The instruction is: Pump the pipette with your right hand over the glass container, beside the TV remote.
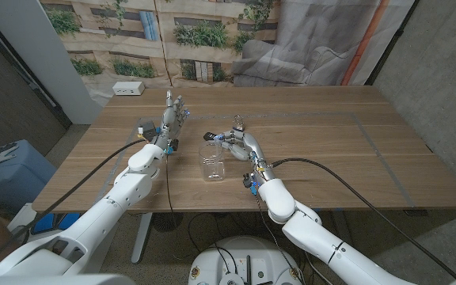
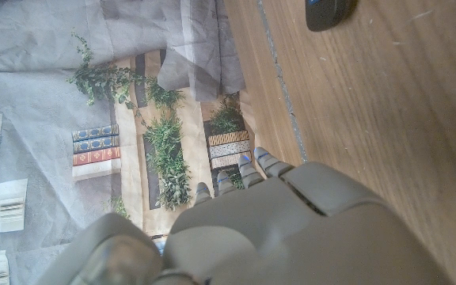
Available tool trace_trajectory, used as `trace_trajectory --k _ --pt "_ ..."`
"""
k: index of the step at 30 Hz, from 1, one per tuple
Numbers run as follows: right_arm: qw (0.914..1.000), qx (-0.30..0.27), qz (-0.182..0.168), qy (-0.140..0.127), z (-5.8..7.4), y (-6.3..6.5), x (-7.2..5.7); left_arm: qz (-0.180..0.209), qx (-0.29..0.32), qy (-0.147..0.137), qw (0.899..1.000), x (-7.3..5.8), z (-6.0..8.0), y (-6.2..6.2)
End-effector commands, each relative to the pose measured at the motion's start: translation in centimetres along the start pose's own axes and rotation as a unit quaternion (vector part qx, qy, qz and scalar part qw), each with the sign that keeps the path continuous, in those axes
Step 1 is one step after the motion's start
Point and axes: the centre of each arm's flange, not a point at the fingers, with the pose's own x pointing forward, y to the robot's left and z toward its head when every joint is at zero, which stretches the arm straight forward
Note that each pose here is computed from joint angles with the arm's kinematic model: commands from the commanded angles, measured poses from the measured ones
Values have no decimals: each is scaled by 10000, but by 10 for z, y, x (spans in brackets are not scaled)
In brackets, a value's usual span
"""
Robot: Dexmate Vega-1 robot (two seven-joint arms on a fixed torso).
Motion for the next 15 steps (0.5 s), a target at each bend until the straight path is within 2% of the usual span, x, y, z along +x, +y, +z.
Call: trace_trajectory --k 1,15 --pt "10000 64 -22 -49 0 -1 1 1 -1 -1 10000 0 0 0" --pt "9998 196 17 -70 3 -3 0 1 -1 -2 10000 0 0 0"
